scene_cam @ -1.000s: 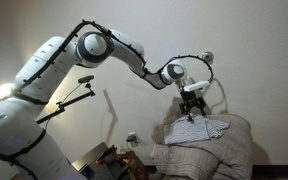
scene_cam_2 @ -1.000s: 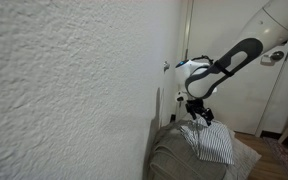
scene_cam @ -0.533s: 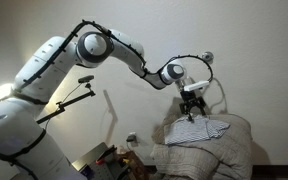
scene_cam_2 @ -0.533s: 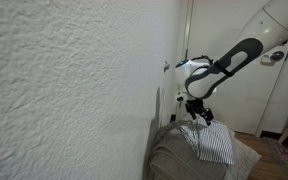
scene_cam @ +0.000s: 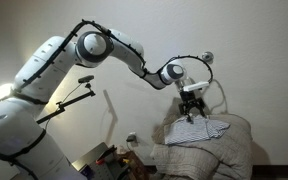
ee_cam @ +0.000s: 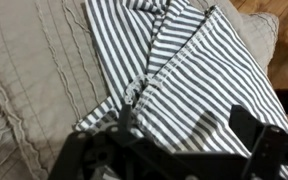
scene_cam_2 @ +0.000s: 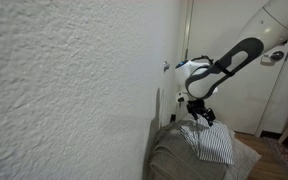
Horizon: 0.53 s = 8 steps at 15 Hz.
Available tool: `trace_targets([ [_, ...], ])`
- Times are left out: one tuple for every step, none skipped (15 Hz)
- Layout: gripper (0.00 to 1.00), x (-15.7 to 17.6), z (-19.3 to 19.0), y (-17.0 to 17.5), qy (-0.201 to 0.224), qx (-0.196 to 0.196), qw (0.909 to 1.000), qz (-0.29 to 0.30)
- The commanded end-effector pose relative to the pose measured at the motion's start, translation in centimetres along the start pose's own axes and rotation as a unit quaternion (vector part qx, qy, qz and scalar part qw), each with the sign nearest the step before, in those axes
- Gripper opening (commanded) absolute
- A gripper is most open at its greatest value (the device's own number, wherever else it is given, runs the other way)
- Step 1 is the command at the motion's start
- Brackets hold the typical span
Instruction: Unfold the striped garment
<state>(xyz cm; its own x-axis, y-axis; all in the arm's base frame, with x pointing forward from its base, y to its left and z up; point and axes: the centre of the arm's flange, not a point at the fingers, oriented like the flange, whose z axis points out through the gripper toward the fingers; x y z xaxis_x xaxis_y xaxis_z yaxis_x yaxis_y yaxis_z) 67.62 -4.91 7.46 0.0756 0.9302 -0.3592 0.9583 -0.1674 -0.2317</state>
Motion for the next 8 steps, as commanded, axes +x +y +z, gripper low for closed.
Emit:
trace_targets([
  [1.0,-0.3,-1.3,-2.0,-0.016,0.011,0.9998,0.001],
  [1.0,-0.2,-1.4,-2.2,-0.017,0.012,0.9998,0.002],
  [1.0,-0.2,-1.6,-2.4,-0.019,0.012,0.9997,0.001],
  [1.0,-0.1,-1.7,-2.7,-0.021,0.012,0.9997,0.001],
  [1.0,0.0,-1.8,-2.9,-0.02,0.012,0.9997,0.001],
  [1.0,0.1,-1.9,-3.1,-0.022,0.012,0.9997,0.001],
  [1.0,0.1,-2.0,-3.3,-0.022,0.012,0.9997,0.0],
  [1.0,0.0,-2.1,-3.4,-0.024,0.01,0.9996,0.002],
])
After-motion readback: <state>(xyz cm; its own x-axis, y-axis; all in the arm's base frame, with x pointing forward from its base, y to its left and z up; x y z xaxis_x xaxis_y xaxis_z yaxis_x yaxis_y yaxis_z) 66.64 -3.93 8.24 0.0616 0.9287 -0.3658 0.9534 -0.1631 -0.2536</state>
